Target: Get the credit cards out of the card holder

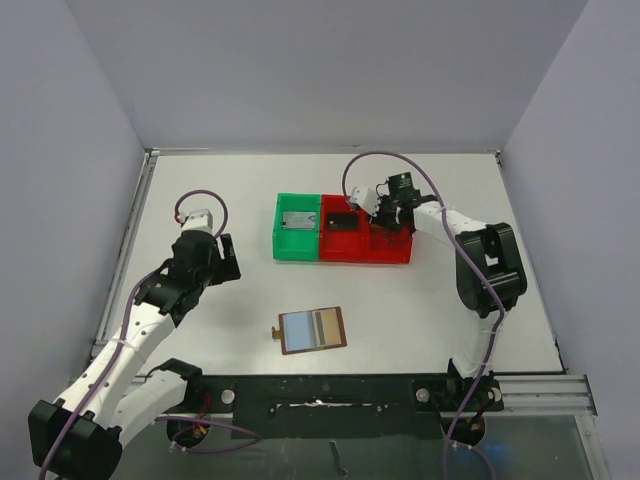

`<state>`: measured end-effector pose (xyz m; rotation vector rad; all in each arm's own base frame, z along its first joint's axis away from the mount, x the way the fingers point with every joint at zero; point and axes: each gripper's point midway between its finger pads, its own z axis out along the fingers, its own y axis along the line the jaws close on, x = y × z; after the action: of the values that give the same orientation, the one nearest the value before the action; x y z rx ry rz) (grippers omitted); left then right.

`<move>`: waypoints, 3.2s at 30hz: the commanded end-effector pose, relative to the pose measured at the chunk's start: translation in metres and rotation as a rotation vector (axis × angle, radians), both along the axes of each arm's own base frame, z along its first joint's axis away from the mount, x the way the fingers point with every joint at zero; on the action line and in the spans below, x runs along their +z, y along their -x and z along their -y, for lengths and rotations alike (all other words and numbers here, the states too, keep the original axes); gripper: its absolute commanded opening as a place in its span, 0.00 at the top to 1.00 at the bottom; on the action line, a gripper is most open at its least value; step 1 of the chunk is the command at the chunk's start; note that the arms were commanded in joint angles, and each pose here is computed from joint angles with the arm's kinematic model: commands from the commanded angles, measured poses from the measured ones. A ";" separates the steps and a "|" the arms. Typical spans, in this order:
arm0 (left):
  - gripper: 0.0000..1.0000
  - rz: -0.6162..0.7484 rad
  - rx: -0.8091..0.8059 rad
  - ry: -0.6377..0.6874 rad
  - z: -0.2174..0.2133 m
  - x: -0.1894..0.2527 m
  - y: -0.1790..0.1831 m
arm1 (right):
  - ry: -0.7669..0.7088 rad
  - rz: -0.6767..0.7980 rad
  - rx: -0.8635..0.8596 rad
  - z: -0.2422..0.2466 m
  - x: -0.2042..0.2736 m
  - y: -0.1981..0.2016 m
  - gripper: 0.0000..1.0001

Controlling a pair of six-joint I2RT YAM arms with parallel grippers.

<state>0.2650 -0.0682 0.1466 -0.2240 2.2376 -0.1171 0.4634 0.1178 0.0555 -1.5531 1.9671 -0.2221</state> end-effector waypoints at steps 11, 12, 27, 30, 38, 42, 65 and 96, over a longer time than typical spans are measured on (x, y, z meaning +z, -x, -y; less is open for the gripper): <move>0.28 0.053 -0.020 0.023 0.005 0.013 -0.009 | -0.398 0.260 -0.205 -0.021 0.127 0.004 0.57; 0.28 0.055 -0.019 0.023 0.004 0.013 -0.009 | -0.440 0.257 -0.232 -0.020 0.132 0.012 0.55; 0.28 0.033 -0.079 0.146 0.027 0.014 -0.003 | -1.153 -0.352 -0.532 -0.084 0.158 0.157 0.24; 0.28 -0.009 -0.158 0.295 0.055 0.020 0.009 | -1.161 -0.359 -0.622 -0.098 0.138 0.176 0.27; 0.29 -0.208 -0.313 0.575 0.110 0.000 0.057 | -1.066 -0.324 -0.952 -0.130 0.069 0.230 0.33; 0.31 -0.222 -0.335 0.572 0.132 -0.003 0.069 | -1.050 -0.382 -0.949 -0.151 0.055 0.253 0.37; 0.42 -0.354 -0.264 0.391 0.167 -0.068 0.092 | -0.917 -0.537 -1.005 -0.175 0.003 0.280 0.64; 0.71 -0.483 -0.238 0.278 0.148 -0.133 0.119 | -0.799 -0.575 -1.056 -0.174 -0.021 0.289 0.57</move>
<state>0.1478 -0.2164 0.0194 -0.1479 2.7206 -0.5632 0.1712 0.2831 0.0260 0.0186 2.6615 0.5829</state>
